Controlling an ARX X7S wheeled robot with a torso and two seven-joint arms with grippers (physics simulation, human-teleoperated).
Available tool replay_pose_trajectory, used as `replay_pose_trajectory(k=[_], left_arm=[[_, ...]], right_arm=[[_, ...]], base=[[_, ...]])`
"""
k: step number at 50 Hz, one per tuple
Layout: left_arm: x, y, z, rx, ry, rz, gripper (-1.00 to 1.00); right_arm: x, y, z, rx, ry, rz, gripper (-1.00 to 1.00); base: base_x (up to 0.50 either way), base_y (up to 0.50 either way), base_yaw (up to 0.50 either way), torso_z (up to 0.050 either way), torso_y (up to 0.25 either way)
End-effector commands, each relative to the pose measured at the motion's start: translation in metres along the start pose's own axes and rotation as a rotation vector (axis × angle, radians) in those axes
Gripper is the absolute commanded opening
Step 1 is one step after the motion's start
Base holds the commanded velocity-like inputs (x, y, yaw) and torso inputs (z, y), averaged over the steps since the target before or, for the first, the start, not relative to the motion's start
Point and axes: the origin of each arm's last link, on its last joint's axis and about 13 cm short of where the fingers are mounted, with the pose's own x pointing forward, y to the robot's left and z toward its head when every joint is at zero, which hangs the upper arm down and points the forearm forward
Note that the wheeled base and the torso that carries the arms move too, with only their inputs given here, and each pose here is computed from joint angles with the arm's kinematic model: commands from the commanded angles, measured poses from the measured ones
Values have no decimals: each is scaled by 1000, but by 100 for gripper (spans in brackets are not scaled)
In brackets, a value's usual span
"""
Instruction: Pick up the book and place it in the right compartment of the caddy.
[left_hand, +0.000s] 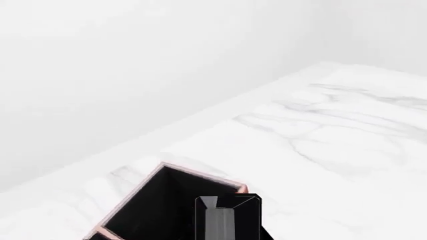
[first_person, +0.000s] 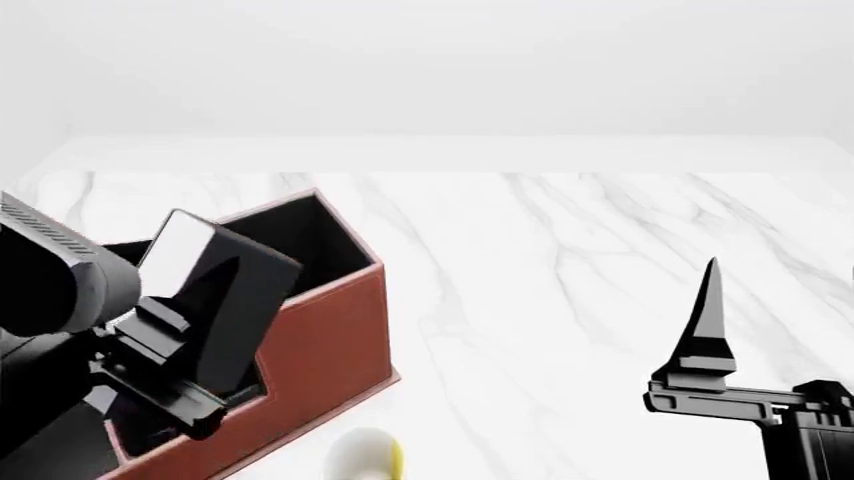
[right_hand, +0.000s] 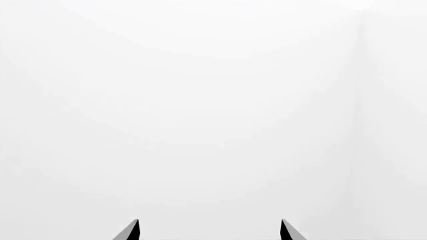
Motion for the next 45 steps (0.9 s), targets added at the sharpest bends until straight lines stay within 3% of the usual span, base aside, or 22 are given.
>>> replay_pose_trajectory(k=[1,18,26,38,45], left_arm=[[21,19,49,-8,-152,57,-100],[59,38,93,-46,-180,87,-100],[94,52,120,-32,-99,122,-100],[137,62,134,16,36,148,-100],[164,64,145,115,131,186,-100]], right_arm=[[0,-1,-1,0,3,-2,100],[0,0,-1,-1,3,-4,100],[0,0,-1,1,4,-4,100],[0,0,-3,4,8,1,100],[0,-2,-2,12,7,-4,100]], base=[[0,0,0,0,0],[0,0,0,0,1],[0,0,0,0,1],[0,0,0,0,2],[0,0,0,0,2]])
